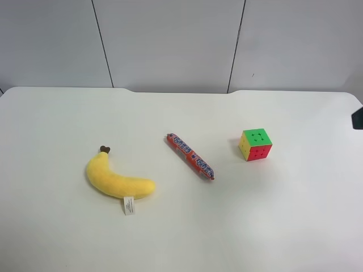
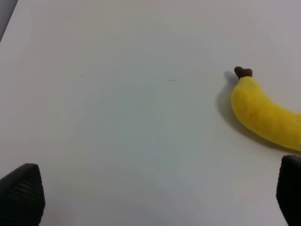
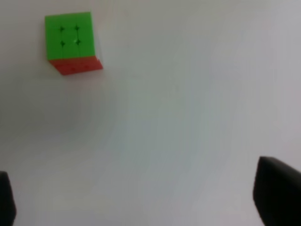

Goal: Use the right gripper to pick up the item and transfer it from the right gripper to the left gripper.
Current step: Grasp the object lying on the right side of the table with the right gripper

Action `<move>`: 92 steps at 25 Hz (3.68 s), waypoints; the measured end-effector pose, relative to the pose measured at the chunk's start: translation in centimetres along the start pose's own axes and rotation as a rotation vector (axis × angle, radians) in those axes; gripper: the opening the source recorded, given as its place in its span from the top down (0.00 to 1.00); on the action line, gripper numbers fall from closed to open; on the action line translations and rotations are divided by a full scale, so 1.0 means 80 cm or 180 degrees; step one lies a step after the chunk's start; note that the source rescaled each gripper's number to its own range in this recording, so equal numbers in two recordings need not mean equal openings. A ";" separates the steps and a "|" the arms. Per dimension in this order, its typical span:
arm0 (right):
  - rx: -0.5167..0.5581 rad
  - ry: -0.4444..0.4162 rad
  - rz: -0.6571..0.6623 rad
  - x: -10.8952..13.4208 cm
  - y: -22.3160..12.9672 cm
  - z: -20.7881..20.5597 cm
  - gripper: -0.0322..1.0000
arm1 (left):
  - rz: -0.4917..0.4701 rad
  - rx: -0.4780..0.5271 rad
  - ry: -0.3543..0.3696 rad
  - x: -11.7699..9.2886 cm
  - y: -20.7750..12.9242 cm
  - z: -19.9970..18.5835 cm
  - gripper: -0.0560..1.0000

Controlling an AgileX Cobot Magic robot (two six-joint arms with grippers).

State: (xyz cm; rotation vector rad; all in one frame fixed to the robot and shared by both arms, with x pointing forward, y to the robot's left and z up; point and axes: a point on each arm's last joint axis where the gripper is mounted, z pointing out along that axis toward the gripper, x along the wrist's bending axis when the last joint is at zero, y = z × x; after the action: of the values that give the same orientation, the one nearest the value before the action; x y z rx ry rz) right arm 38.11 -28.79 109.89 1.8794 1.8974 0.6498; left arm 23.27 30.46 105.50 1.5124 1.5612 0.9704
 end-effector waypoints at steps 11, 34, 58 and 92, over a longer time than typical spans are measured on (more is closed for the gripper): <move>0.0715 0.0308 -0.0132 0.016 0.088 0.108 0.00 | 0.0000 0.0000 0.0000 0.000 0.000 0.000 0.00; 0.1869 0.0592 0.0056 0.027 0.117 0.294 0.00 | 0.0000 0.0000 0.0000 0.000 0.000 0.000 0.00; 0.1605 0.0406 -0.0271 0.059 0.113 0.329 0.00 | 0.0000 0.0000 0.0000 0.000 0.000 0.000 0.00; 0.1687 0.0412 -0.0372 0.059 0.098 0.364 0.97 | 0.0000 -0.0001 0.0000 0.000 0.000 0.000 0.00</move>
State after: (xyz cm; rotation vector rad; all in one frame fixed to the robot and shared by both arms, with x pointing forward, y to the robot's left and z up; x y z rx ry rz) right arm 61.22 -22.62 90.84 2.0396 2.4230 0.2459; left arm 23.26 30.46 105.50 1.5122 1.5609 0.9706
